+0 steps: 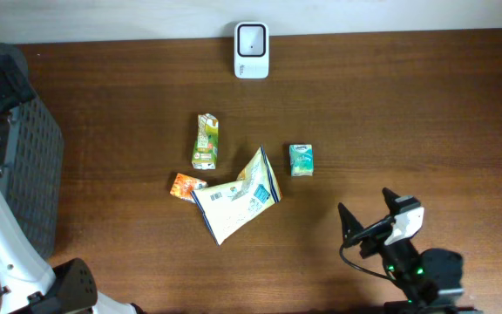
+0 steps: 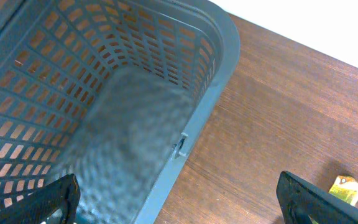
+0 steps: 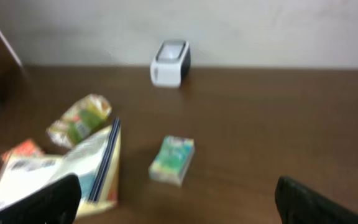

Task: Scan the item barcode
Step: 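Reach the right gripper to the green Kleenex tissue pack and grasp it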

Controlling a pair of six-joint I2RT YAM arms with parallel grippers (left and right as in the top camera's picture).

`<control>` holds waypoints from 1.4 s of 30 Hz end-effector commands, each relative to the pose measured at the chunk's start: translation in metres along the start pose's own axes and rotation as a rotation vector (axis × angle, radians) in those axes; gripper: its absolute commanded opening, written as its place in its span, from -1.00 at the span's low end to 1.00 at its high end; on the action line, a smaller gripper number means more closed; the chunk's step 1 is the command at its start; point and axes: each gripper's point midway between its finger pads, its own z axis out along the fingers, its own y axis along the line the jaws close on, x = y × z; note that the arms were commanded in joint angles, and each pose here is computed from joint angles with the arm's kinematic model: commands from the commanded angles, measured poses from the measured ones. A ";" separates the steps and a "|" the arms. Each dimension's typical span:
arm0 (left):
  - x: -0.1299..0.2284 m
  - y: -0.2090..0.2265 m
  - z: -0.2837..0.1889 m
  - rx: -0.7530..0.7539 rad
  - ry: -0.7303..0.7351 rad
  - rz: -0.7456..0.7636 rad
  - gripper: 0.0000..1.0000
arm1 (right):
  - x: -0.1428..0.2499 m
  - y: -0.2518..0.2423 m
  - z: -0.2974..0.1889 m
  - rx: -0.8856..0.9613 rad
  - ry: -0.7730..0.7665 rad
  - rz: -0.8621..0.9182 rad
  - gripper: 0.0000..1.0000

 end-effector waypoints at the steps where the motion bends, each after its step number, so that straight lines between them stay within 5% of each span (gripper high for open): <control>1: -0.002 0.001 0.000 0.001 -0.006 0.012 0.98 | -0.068 0.016 -0.011 -0.038 0.019 0.003 0.97; 10: -0.002 0.001 0.000 0.002 -0.006 0.012 0.98 | -0.131 0.007 0.036 -0.024 0.557 0.094 0.97; 15: -0.002 0.001 0.000 0.001 -0.006 0.012 0.98 | -0.131 0.008 0.087 -0.115 0.660 0.190 0.97; 25: -0.002 0.001 0.000 0.001 -0.006 0.012 0.98 | -0.029 0.006 0.151 0.003 0.990 0.358 0.62; 42: -0.002 0.001 0.000 0.001 -0.006 0.012 0.98 | 0.107 -0.006 0.199 0.015 1.271 0.390 -0.08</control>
